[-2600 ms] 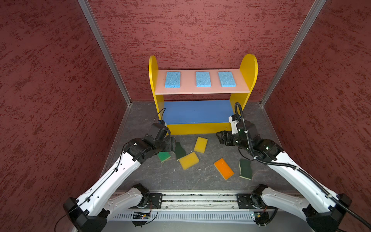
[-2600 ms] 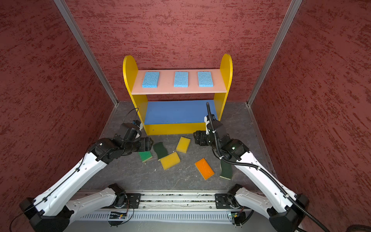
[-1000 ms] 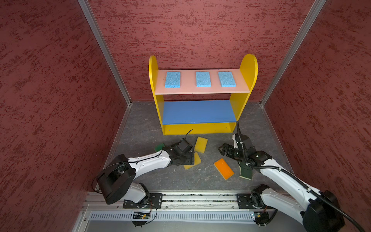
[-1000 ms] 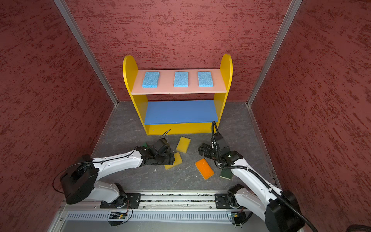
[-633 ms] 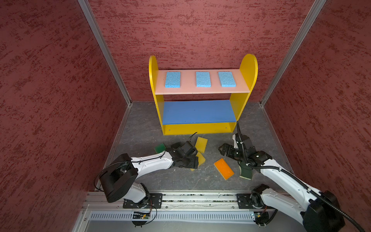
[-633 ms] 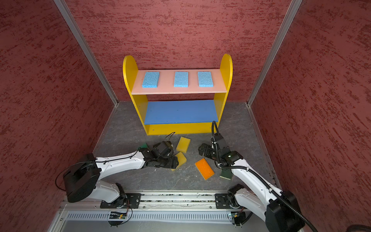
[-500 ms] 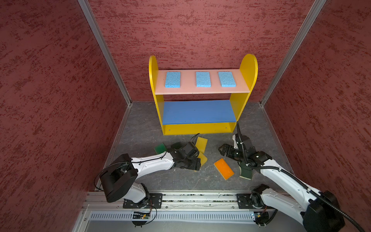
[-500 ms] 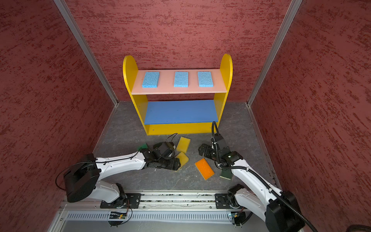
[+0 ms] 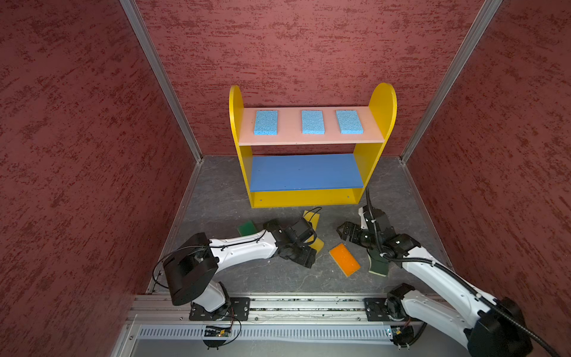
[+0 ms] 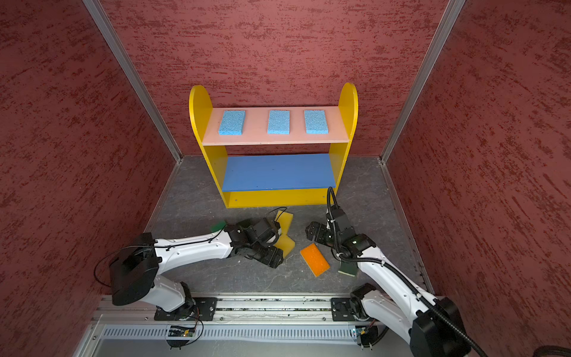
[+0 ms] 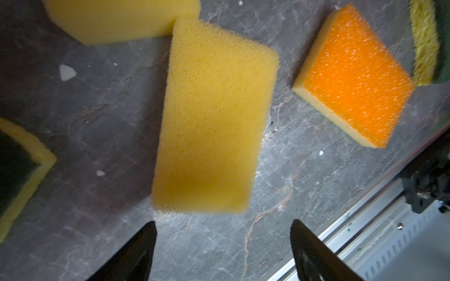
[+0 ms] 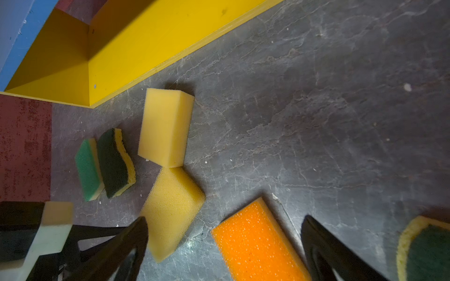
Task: Arrange cleaning sponges on a shelf
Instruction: Pick up the cleaning sponge from the center of the table.
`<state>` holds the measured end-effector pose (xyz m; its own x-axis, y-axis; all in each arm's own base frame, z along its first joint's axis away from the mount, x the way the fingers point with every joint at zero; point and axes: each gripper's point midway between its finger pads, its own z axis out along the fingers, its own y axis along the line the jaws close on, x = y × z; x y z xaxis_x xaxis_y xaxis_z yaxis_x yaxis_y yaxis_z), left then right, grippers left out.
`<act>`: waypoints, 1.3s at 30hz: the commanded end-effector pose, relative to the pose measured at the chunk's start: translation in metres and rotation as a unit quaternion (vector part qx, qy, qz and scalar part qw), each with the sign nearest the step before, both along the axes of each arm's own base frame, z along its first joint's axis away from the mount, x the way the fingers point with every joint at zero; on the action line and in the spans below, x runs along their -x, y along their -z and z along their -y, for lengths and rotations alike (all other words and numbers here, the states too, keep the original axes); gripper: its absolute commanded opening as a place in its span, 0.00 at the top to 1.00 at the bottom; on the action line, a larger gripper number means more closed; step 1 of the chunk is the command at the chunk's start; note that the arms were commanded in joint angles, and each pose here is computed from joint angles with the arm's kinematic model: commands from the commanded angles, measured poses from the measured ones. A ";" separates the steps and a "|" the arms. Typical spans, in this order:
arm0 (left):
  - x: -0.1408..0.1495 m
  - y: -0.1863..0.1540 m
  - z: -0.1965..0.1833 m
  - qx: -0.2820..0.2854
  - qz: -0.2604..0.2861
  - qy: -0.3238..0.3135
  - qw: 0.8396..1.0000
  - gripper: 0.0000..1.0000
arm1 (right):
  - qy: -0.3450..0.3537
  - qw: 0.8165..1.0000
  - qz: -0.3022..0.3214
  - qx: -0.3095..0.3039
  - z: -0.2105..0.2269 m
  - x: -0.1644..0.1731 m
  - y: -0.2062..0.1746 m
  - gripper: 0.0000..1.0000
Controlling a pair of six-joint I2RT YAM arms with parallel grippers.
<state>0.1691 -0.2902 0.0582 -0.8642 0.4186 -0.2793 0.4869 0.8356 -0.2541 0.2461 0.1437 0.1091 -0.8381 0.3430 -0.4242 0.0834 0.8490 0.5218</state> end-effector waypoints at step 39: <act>-0.016 0.054 0.007 -0.106 0.044 0.047 0.992 0.13 | 0.034 0.999 0.013 0.015 0.018 -0.004 -0.010 0.01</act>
